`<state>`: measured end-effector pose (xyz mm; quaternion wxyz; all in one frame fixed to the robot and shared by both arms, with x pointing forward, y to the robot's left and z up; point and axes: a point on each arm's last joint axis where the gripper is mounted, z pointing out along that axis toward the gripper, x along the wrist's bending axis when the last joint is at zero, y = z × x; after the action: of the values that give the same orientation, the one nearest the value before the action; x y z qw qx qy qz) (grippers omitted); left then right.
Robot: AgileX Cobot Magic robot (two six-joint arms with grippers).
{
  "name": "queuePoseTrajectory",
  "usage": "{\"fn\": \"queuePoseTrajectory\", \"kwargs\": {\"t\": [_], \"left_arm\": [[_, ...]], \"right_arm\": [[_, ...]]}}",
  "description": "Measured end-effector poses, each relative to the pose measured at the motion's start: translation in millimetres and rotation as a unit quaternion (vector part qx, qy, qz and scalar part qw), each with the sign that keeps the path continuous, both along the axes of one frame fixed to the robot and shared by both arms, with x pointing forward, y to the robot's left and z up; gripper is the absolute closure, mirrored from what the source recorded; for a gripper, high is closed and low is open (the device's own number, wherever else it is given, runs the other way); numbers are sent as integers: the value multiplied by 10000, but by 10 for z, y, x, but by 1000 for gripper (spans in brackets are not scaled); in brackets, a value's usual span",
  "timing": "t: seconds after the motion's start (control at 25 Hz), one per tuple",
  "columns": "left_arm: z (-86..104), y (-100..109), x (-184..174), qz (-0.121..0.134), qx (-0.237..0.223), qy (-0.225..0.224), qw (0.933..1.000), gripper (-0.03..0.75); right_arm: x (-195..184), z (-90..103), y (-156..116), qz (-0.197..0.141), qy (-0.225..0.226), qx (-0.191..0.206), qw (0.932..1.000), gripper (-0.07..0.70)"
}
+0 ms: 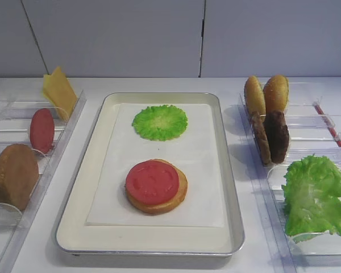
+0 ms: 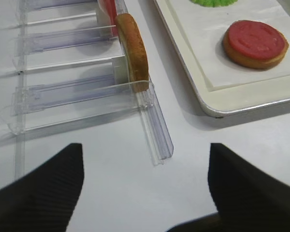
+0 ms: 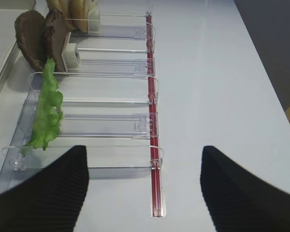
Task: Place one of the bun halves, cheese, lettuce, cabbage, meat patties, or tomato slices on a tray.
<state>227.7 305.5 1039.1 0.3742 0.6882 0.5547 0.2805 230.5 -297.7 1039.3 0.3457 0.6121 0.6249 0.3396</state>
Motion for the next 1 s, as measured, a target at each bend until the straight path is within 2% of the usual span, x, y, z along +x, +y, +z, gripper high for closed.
{"fn": "queuePoseTrajectory", "kwargs": {"t": [0.36,0.6,0.72,0.84,1.0], "left_arm": [[-7,-2,6,78,5,-3,10000,200],[-7,-18,-2,930,15,-4,9957,200],[-7,-25,-4,1234,16,-4,9924,200],[-7,-28,-5,1371,16,-3,9906,200],[-7,-29,-5,1392,16,-3,9903,200]], "right_arm": [[0,0,0,0,0,0,10000,129],[0,0,0,0,0,0,10000,129],[0,0,0,0,0,0,10000,129],[0,0,0,0,0,0,10000,129],[0,0,0,0,0,0,10000,129]]}}
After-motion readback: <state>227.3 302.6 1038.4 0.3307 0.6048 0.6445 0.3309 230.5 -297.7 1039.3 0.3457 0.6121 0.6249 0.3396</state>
